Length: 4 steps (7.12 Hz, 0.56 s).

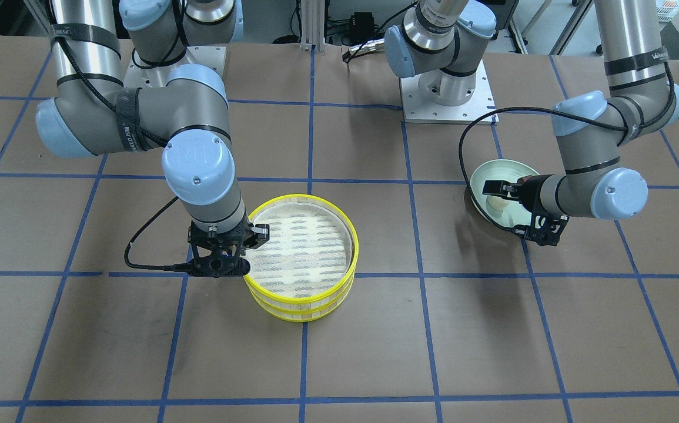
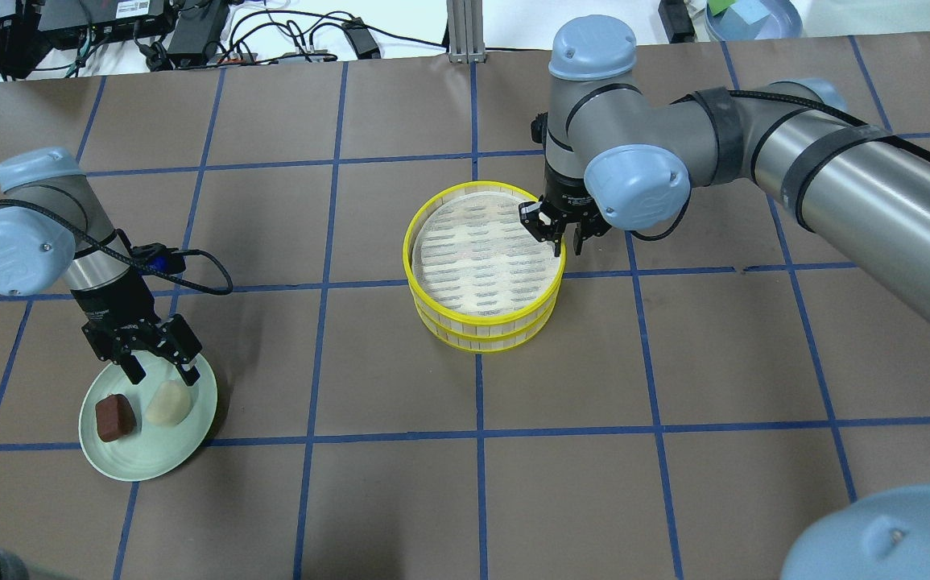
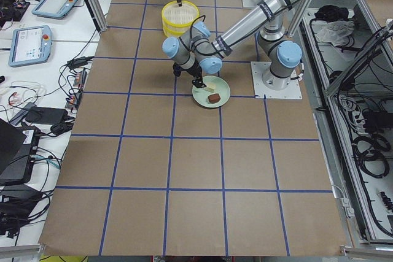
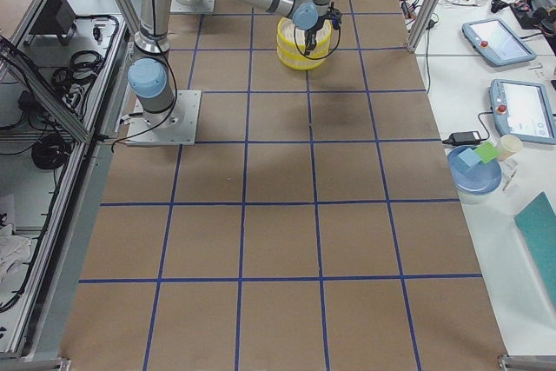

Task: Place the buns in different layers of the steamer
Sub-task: 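Lower left gripper onto white bun while right gripper grips top steamer rim, then lift top steamer tier aside with right gripper while left gripper lifts bun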

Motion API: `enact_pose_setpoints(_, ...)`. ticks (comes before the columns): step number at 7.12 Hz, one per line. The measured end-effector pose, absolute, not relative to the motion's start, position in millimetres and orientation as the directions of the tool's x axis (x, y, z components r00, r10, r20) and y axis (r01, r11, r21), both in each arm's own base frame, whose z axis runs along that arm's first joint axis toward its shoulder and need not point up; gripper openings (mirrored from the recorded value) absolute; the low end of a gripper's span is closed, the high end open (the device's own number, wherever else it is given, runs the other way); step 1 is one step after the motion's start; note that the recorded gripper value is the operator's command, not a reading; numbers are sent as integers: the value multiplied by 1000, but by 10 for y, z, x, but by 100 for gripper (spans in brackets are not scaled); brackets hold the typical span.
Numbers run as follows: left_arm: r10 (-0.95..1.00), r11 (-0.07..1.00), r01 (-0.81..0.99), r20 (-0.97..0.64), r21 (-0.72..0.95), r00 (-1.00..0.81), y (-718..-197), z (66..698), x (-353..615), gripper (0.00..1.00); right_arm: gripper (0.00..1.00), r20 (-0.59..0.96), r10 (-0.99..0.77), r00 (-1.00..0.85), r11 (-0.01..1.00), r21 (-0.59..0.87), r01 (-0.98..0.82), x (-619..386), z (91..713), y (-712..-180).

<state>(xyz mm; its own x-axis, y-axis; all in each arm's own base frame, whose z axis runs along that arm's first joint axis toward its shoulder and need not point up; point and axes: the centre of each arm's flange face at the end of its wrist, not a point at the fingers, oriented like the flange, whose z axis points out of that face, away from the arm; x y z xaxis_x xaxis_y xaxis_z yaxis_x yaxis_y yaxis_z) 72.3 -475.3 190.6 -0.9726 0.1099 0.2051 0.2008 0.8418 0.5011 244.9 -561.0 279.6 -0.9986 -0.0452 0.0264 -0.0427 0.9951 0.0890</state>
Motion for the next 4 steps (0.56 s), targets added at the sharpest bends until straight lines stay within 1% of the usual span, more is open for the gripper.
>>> enact_pose_setpoints(2,135,825,220,196,521,-971,-4729,1834,758,86,0,26,-48,-999,997,65,-46,2417,3136,-5503)
enact_pose_setpoints(4,156,796,231,179,560,-972,-4677,1724,797,86,0,25,-39,-999,998,41,-38,2257,3772,-5259)
